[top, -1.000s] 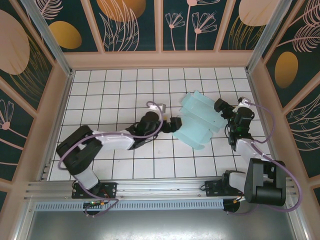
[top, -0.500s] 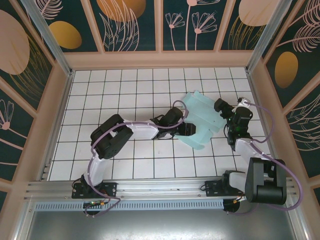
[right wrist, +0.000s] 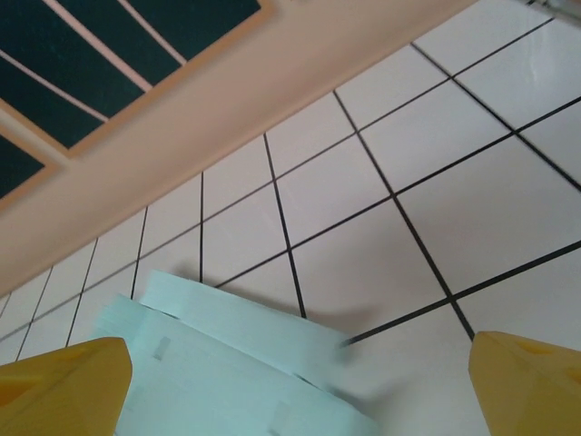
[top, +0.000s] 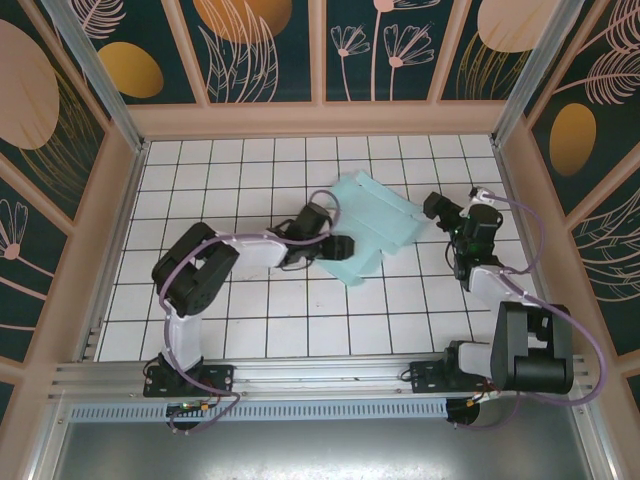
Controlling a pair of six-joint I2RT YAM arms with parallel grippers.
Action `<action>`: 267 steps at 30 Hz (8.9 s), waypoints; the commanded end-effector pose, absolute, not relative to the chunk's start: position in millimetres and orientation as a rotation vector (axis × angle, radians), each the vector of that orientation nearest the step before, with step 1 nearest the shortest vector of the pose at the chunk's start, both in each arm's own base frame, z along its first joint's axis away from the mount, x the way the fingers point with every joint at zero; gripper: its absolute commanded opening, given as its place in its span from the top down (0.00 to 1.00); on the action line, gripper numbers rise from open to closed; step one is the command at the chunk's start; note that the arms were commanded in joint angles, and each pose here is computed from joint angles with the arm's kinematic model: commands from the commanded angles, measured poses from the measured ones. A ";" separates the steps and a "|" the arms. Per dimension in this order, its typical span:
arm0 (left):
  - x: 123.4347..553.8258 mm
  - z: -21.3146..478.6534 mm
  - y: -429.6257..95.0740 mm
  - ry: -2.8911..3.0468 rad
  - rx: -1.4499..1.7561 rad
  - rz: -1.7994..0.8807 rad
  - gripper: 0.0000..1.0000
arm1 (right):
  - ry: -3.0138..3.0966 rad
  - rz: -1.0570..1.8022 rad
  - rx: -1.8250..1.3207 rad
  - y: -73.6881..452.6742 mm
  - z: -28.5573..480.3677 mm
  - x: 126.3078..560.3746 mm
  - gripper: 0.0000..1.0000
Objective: Fold the paper box
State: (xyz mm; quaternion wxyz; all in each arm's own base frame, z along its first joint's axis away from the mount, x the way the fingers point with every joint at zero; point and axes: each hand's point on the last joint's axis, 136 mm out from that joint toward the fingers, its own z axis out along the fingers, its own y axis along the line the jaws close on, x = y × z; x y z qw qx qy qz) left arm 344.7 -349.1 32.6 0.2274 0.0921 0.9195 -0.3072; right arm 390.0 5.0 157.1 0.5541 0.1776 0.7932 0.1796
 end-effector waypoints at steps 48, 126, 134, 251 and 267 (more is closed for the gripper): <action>363.2 133.5 -228.5 2.199 -0.130 -0.593 0.09 | 2.315 0.977 0.155 222.3 76.6 305.8 0.20; 353.4 90.0 -261.9 2.294 -0.116 -0.745 0.01 | 2.495 -0.251 -0.142 130.7 50.9 427.2 1.00; 354.7 91.0 -260.8 2.289 -0.096 -0.723 0.01 | 2.394 -0.764 -0.203 131.5 44.3 422.2 1.00; 342.3 53.9 -335.6 2.469 1.025 -0.868 0.46 | 2.269 0.501 -0.527 193.3 81.1 413.3 1.00; 339.0 -5.7 -326.9 2.664 1.071 -0.631 0.47 | 2.296 0.481 -0.553 201.3 71.8 413.2 1.00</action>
